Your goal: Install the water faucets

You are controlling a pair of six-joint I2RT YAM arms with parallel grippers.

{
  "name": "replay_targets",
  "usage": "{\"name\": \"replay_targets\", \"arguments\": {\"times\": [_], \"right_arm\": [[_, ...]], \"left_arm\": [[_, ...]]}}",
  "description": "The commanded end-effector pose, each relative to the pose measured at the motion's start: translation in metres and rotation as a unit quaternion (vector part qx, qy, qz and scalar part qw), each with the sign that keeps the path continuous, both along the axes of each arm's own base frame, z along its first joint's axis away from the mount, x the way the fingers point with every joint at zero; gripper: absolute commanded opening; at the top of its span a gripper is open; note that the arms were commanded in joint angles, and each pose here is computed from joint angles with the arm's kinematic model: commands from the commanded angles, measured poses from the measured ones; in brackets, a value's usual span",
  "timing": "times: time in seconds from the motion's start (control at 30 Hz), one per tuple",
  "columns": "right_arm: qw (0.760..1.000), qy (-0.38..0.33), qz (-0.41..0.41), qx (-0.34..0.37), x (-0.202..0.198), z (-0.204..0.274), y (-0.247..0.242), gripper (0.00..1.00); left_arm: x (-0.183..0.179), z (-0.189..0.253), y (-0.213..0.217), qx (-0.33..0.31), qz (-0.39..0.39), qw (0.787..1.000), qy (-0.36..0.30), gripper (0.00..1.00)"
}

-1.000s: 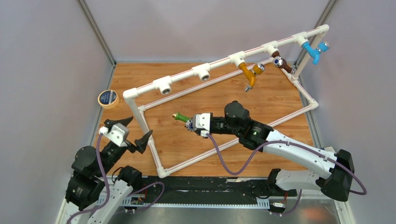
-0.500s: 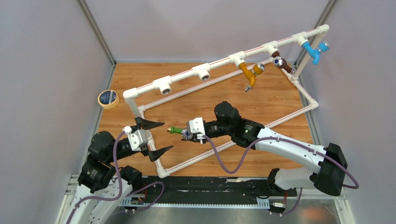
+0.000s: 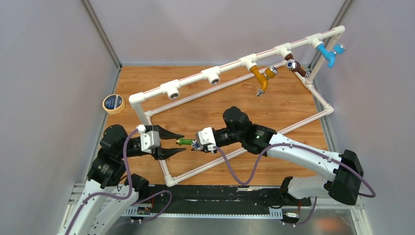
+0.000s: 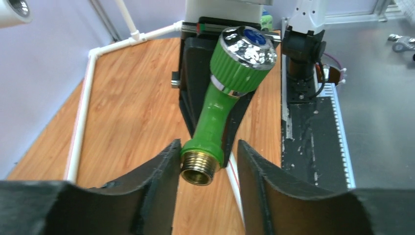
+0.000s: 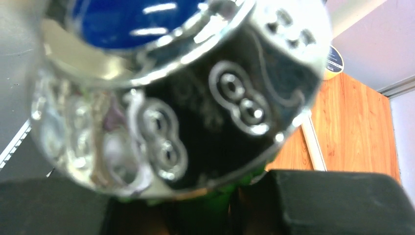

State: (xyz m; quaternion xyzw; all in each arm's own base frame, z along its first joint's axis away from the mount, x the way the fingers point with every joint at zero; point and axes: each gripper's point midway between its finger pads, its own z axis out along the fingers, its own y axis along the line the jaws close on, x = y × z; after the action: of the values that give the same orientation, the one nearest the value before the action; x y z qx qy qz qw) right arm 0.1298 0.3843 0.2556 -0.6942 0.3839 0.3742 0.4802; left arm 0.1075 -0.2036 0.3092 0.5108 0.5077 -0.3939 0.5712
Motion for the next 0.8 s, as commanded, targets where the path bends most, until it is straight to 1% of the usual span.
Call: {"name": "replay_targets", "arguments": {"times": [0.0, 0.07, 0.13, 0.17, 0.2, 0.23, 0.27, 0.3, 0.33, 0.37, 0.4, 0.47, 0.5, 0.6, 0.63, 0.67, 0.77], "right_arm": [[0.999, -0.022, 0.025, 0.024, -0.003, 0.021, 0.004, 0.00], [0.999, -0.022, 0.027, 0.024, -0.004, 0.021, 0.004, 0.00], [0.999, -0.021, 0.028, 0.026, -0.005, 0.022, 0.003, 0.00], [0.999, -0.022, 0.027, 0.027, -0.004, 0.024, 0.003, 0.00], [0.999, -0.020, 0.023, 0.029, -0.003, 0.025, 0.002, 0.03], [0.999, -0.019, 0.020, 0.031, -0.001, 0.027, 0.001, 0.14], [0.999, -0.017, 0.015, 0.033, 0.001, 0.030, 0.000, 0.24], [0.999, -0.015, 0.013, 0.037, 0.002, 0.031, -0.002, 0.28], [0.999, -0.012, 0.009, 0.042, 0.004, 0.033, -0.004, 0.38], [0.999, -0.011, 0.002, 0.050, 0.006, 0.036, -0.005, 0.46], [0.998, -0.011, -0.001, 0.057, 0.007, 0.038, -0.007, 0.48], [0.996, -0.017, -0.012, 0.085, 0.008, 0.047, -0.009, 0.55], [0.995, -0.021, -0.019, 0.099, 0.009, 0.052, -0.011, 0.57], [0.988, -0.035, -0.042, 0.145, 0.012, 0.066, -0.017, 0.58], [0.986, -0.038, -0.047, 0.157, 0.013, 0.071, -0.018, 0.58], [0.984, -0.041, -0.051, 0.168, 0.014, 0.074, -0.019, 0.58], [0.979, -0.042, -0.057, 0.190, 0.015, 0.080, -0.019, 0.57]], "left_arm": [[-0.012, 0.023, -0.004, -0.016, -0.045, 0.998, -0.036, 0.47], [-0.013, 0.022, -0.005, -0.016, -0.049, 0.998, -0.034, 0.31], [-0.014, 0.022, -0.006, -0.016, -0.054, 0.998, -0.033, 0.00], [-0.013, 0.022, -0.005, -0.016, -0.049, 0.998, -0.031, 0.00], [-0.009, 0.021, -0.005, -0.019, -0.035, 0.999, -0.024, 0.00], [-0.005, 0.021, -0.004, -0.022, -0.024, 0.999, -0.022, 0.00], [0.003, 0.023, -0.002, -0.031, 0.008, 0.999, -0.009, 0.00], [0.008, 0.022, -0.001, -0.038, 0.024, 0.999, -0.008, 0.00], [0.017, 0.024, 0.003, -0.053, 0.061, 0.997, 0.007, 0.00], [0.022, 0.024, 0.004, -0.063, 0.075, 0.995, 0.006, 0.00], [0.026, 0.027, 0.008, -0.081, 0.101, 0.991, 0.022, 0.00], [0.033, 0.031, 0.013, -0.112, 0.131, 0.984, 0.036, 0.00], [0.036, 0.030, 0.014, -0.124, 0.140, 0.982, 0.041, 0.00], [0.035, 0.033, 0.017, -0.155, 0.151, 0.975, 0.059, 0.00], [0.036, 0.027, 0.017, -0.154, 0.152, 0.974, 0.069, 0.00], [0.034, 0.033, 0.017, -0.168, 0.148, 0.972, 0.069, 0.00], [0.030, 0.030, 0.015, -0.177, 0.138, 0.970, 0.088, 0.00]]}}
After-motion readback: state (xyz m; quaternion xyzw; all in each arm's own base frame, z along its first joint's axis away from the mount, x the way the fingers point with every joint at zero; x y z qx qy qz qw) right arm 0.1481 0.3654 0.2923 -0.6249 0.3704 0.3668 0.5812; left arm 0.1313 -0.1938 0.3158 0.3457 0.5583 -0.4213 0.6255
